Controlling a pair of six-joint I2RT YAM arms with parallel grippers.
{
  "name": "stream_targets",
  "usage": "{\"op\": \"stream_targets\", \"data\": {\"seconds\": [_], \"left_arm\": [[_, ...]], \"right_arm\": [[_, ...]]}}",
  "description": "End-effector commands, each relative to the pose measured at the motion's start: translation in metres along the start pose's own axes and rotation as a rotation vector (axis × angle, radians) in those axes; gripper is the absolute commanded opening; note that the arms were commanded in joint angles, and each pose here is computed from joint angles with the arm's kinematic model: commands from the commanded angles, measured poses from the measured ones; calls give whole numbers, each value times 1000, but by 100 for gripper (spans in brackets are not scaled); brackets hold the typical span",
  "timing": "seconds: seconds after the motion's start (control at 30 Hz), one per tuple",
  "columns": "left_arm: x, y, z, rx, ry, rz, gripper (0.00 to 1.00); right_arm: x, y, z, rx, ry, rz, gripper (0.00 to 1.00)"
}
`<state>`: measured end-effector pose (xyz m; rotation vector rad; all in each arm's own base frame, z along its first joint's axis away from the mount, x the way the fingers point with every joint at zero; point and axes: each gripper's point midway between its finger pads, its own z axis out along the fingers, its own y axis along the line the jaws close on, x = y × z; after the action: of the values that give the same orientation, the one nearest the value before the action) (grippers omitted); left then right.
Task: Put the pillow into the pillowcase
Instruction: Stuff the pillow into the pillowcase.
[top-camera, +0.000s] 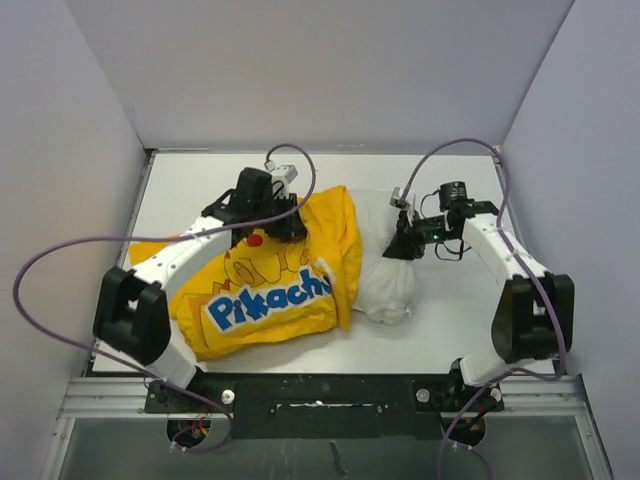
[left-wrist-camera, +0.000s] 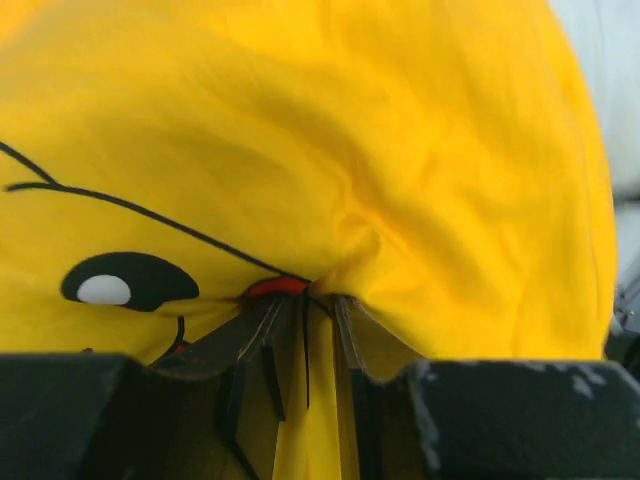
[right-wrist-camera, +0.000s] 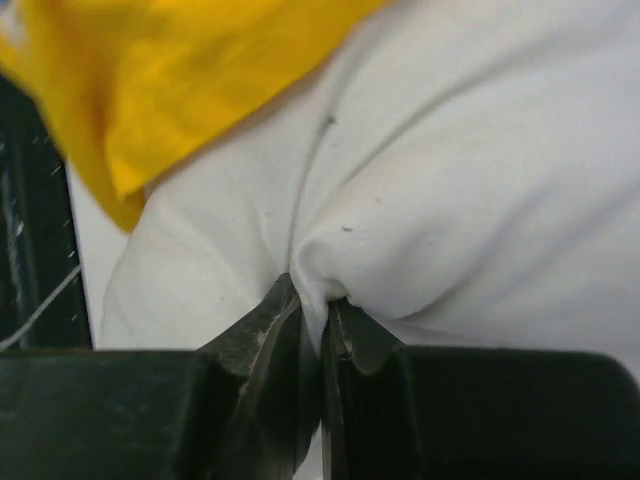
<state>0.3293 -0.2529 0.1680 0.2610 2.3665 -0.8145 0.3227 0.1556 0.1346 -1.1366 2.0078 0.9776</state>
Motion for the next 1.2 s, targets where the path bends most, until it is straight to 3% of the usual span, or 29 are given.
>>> {"op": "stream_targets", "data": {"seconds": [0.0, 0.1, 0.2, 0.27, 0.37, 0.43, 0.5, 0.57, 0.73, 0.87, 1.17], "left_arm": [[-70, -13, 34, 52, -102, 146, 20], [-96, -21, 42, 55, -133, 184, 26], [-116, -29, 16, 41, -229, 234, 41], [-119, -30, -4, 43, -338, 271, 57], [-127, -39, -43, 79, -514, 280, 96], [-129, -53, -63, 157, -563, 262, 98], [-128, -73, -71, 237, -523, 272, 98], [-120, -103, -71, 280, -461, 341, 92], [-80, -149, -37, 104, -334, 690, 86], [-57, -153, 7, 103, -211, 849, 78], [-63, -107, 102, -163, -9, 956, 82]], "right_arm": [[7, 108, -21, -210, -58, -215, 8], [13, 110, -35, -121, -67, -285, 27], [-1, 106, -62, -26, -134, -326, 48], [-15, 101, -80, 40, -156, -368, 60], [-37, 88, -98, 115, -162, -391, 78], [-54, 79, -103, 134, -191, -378, 89], [-69, 65, -100, 134, -246, -309, 93], [-74, 46, -91, 128, -289, -211, 92], [-55, 11, -73, 155, -313, 3, 83], [-41, 5, -72, 156, -359, 93, 80], [-20, -4, -72, 174, -335, 117, 79]]}}
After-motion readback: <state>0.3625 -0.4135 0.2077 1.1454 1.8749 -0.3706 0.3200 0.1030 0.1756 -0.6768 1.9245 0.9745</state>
